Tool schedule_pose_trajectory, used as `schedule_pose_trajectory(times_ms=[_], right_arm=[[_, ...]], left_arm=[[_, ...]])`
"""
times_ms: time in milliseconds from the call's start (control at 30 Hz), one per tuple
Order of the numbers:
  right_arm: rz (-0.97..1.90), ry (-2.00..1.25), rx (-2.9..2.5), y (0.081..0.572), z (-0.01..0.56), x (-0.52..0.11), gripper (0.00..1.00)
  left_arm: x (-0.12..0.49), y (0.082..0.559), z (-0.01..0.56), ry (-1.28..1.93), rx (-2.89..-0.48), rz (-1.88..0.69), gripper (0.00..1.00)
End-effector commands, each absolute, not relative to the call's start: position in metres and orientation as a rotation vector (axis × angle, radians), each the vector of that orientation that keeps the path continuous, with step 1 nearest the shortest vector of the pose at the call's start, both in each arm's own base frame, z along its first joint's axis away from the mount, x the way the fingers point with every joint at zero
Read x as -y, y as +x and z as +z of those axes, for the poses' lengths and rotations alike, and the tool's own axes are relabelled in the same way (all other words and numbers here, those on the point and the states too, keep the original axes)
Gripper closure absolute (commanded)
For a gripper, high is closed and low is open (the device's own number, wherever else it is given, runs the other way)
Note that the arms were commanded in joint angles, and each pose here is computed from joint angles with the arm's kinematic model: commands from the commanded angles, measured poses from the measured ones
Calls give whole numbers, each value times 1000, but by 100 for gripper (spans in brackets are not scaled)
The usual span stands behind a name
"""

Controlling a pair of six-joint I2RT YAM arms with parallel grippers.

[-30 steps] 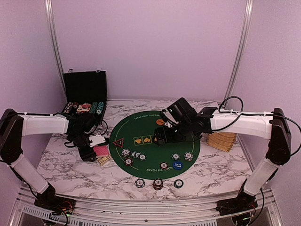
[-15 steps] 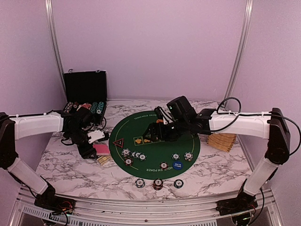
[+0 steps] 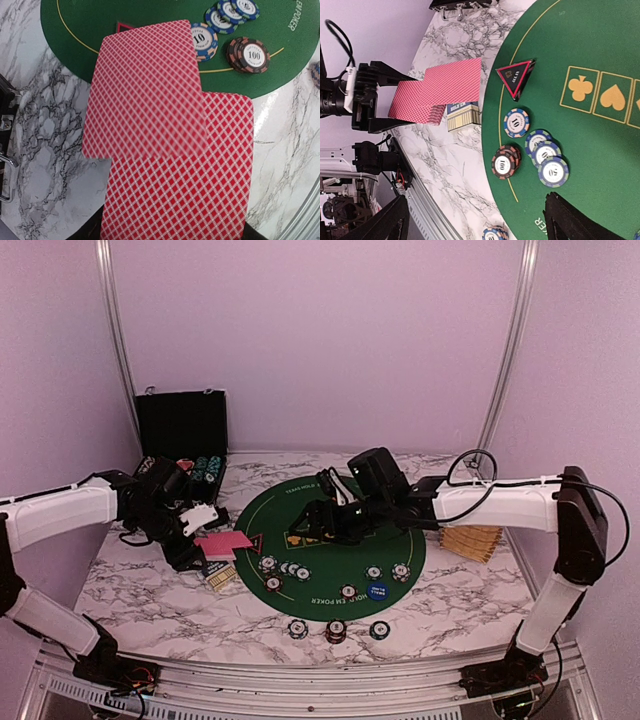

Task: Distribute texas hold em gaming equipment
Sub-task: Pick up the poker card from the center of the board, then pass from the left arm to the right

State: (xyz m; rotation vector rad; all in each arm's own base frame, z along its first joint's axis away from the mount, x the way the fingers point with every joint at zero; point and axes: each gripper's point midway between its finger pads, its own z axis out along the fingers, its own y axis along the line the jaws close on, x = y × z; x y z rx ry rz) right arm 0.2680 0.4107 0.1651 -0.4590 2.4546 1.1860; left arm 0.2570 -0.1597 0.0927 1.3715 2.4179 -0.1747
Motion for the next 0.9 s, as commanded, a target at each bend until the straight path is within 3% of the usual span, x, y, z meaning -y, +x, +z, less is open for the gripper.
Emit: schedule_pose_trajectory(times_ms=[0, 333, 867], right_arm=[[1415, -487, -2367, 263, 193, -444, 8], [1711, -533, -2239, 259, 227, -501, 7], [1872, -462, -2232, 262, 232, -523, 11]], left_arm=[[184, 267, 153, 1311, -2218, -272, 100], [202, 263, 171, 1235, -2120, -416, 100], [222, 256, 228, 1294, -2009, -486, 100]])
